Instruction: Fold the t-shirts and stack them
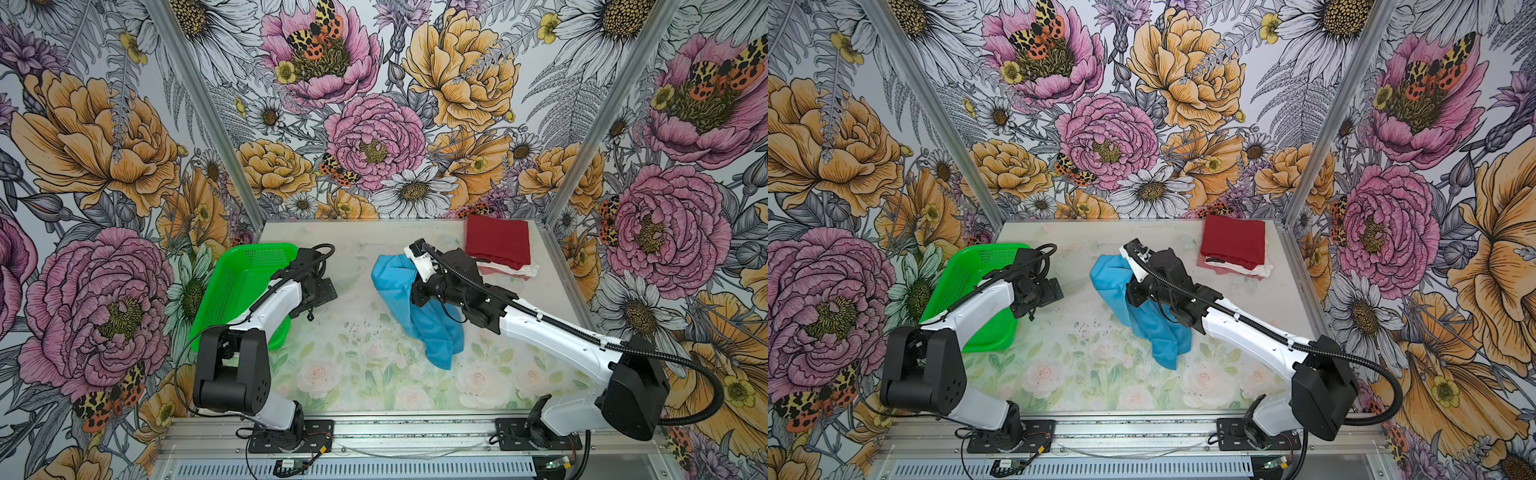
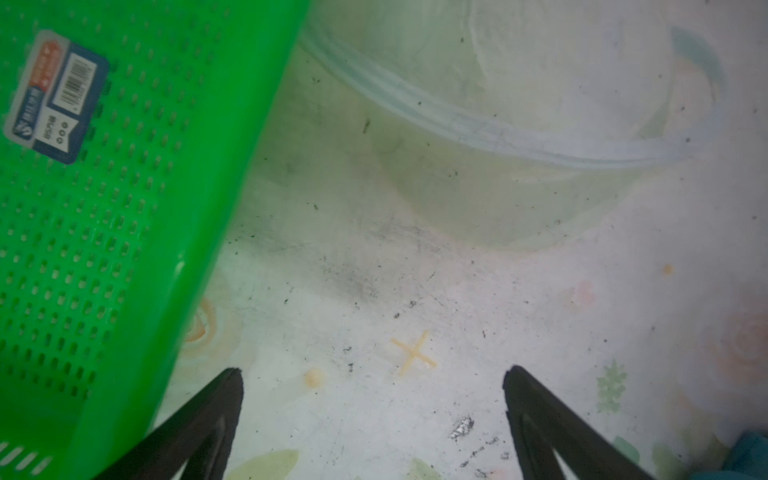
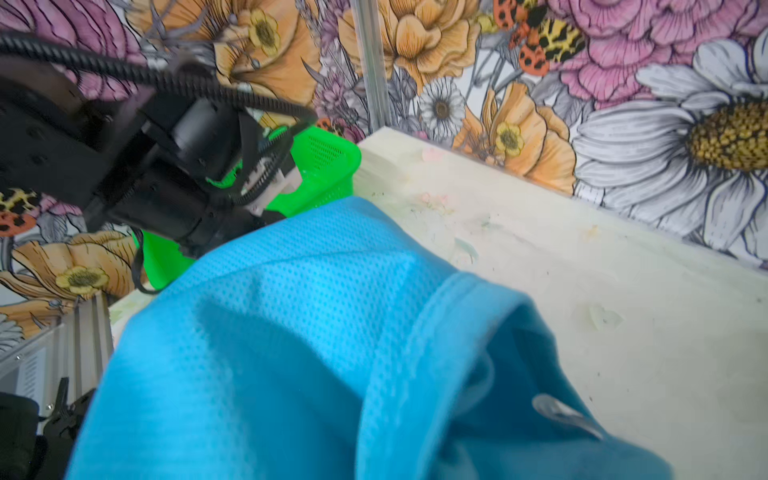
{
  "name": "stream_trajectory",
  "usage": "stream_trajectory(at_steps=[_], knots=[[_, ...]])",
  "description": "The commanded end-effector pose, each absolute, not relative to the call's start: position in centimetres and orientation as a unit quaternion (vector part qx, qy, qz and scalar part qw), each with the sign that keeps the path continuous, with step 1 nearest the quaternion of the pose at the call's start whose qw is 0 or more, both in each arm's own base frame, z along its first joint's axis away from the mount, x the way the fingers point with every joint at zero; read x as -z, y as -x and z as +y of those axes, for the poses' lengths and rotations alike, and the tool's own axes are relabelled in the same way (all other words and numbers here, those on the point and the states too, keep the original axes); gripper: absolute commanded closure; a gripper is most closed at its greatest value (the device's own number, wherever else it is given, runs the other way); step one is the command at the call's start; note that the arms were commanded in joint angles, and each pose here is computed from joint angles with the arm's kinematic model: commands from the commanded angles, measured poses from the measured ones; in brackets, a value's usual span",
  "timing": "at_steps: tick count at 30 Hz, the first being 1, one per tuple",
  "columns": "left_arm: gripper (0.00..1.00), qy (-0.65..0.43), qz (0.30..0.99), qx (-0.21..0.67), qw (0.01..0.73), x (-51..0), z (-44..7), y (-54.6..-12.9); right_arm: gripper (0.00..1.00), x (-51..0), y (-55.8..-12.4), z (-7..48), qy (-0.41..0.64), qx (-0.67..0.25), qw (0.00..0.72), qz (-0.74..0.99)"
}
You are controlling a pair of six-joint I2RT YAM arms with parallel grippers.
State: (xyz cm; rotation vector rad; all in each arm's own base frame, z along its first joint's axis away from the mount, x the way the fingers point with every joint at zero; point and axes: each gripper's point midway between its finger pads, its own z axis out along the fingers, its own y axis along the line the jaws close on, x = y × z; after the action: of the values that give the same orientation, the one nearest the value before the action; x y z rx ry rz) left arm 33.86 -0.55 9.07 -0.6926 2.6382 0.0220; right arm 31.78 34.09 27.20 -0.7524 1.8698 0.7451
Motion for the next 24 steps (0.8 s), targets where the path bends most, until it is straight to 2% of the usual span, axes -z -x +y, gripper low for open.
stream_trajectory(at_steps=[1, 5, 8, 9, 10, 11, 12, 14, 16, 18, 20, 24], knots=[[0.01, 0.278, 0.929, -0.014, 0.243, -11.1, 1.3, -33.9, 1.00, -31.8, -32.6, 37.0, 0.338, -0.349, 0.500, 0.717], [0.01, 0.261, 0.919, 0.045, 0.292, -14.4, -0.1, -34.8, 1.00, -39.0, -33.0, 39.0, 0.353, -0.388, 0.542, 0.657], [0.01, 0.244, 0.911, 0.075, 0.323, -17.2, -0.8, -35.4, 1.00, -45.4, -31.4, 38.3, 0.343, -0.427, 0.584, 0.599], [0.01, 0.243, 0.910, 0.082, 0.327, -17.6, -0.8, -35.4, 0.94, -46.7, -30.7, 37.4, 0.330, -0.435, 0.596, 0.589], [0.01, 0.240, 0.909, 0.091, 0.330, -18.1, -0.8, -35.6, 0.78, -47.0, -30.1, 36.2, 0.315, -0.437, 0.604, 0.587], [0.01, 0.241, 0.907, 0.095, 0.331, -18.6, -0.7, -35.6, 0.54, -46.6, -29.7, 34.6, 0.290, -0.429, 0.613, 0.597], [0.01, 0.242, 0.906, 0.096, 0.333, -18.9, -0.5, -35.7, 0.37, -45.7, -29.5, 33.1, 0.267, -0.414, 0.617, 0.613], [0.01, 0.238, 0.905, 0.101, 0.339, -19.7, -0.5, -35.8, 0.13, -41.9, -29.8, 27.6, 0.187, -0.342, 0.628, 0.673], [0.01, 0.234, 0.905, 0.100, 0.342, -20.3, -0.4, -35.8, 0.01, -37.1, -30.3, 21.6, 0.116, -0.252, 0.608, 0.744], [0.01, 0.230, 0.904, 0.100, 0.346, -20.9, -0.4, -35.8, 0.01, -31.8, -30.1, 15.7, 0.051, -0.167, 0.553, 0.815], [0.01, 0.223, 0.905, 0.106, 0.348, -21.2, -0.6, -35.8, 0.01, -27.8, -29.2, 12.4, 0.022, -0.127, 0.508, 0.852], [0.01, 0.219, 0.907, 0.113, 0.341, -20.8, -0.9, -35.6, 0.04, -24.1, -27.5, 15.0, 0.073, -0.187, 0.445, 0.873]])
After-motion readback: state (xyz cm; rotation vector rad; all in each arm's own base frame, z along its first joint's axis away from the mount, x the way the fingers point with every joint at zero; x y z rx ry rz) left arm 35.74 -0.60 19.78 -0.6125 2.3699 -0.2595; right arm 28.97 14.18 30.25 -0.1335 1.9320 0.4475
